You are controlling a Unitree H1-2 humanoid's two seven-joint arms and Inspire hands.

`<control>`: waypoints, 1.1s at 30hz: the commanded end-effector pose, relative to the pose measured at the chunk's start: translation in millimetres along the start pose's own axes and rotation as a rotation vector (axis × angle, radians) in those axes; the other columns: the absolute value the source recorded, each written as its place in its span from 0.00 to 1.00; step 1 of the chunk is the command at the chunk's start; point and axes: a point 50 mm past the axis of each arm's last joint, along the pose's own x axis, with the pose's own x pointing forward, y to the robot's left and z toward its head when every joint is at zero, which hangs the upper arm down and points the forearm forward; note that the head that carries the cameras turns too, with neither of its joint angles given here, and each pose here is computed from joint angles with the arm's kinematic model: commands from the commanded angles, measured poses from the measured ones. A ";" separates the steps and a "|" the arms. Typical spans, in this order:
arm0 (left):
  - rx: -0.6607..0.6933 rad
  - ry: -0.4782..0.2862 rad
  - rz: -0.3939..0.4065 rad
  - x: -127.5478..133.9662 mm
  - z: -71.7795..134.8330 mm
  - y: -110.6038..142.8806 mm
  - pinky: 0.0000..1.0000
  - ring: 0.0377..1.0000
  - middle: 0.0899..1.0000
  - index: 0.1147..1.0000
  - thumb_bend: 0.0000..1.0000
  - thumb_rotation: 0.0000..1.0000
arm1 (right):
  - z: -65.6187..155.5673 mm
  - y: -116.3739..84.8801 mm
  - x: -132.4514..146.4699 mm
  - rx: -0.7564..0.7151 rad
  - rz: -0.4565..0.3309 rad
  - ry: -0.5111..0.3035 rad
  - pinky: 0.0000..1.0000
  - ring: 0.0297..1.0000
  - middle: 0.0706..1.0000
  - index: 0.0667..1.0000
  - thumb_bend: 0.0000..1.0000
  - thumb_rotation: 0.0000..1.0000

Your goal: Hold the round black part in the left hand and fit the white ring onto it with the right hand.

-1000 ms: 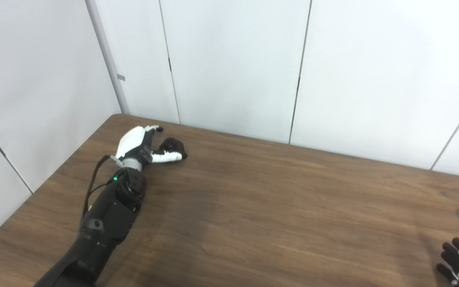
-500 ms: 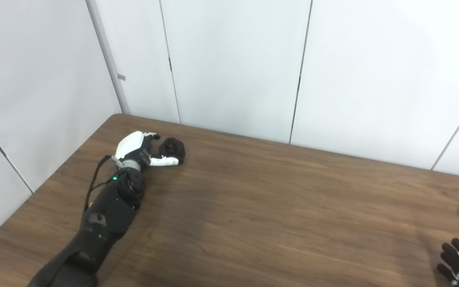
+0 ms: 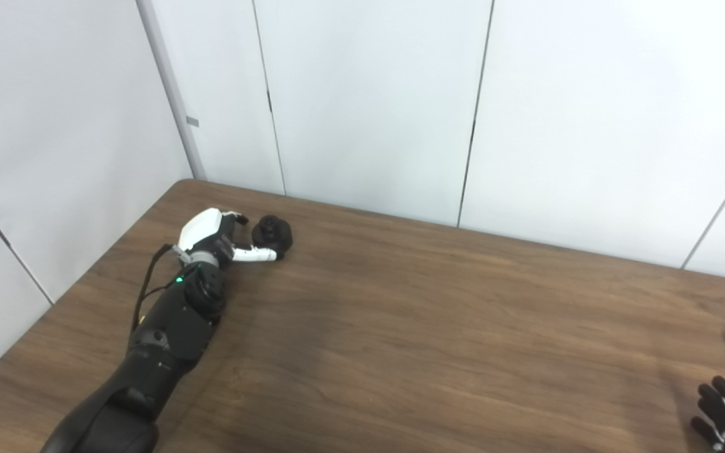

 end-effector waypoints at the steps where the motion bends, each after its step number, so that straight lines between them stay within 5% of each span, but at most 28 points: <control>1: -0.022 -0.068 0.067 10.7 27.5 27.6 1.00 1.00 0.94 0.81 0.98 0.42 | -6.4 4.0 -7.1 0.007 0.003 0.025 0.99 0.93 0.90 0.92 0.65 1.00; 12: -0.038 -0.109 0.040 9.6 37.7 19.9 1.00 0.97 0.91 0.80 0.96 0.41 | -11.5 2.2 -6.8 0.035 0.033 0.010 1.00 0.95 0.95 0.97 0.62 1.00; 33: -0.020 -0.073 0.054 11.6 30.6 15.5 1.00 0.97 0.88 0.77 0.93 0.38 | -12.5 1.5 -6.9 0.037 0.029 0.007 1.00 0.96 0.95 0.97 0.62 1.00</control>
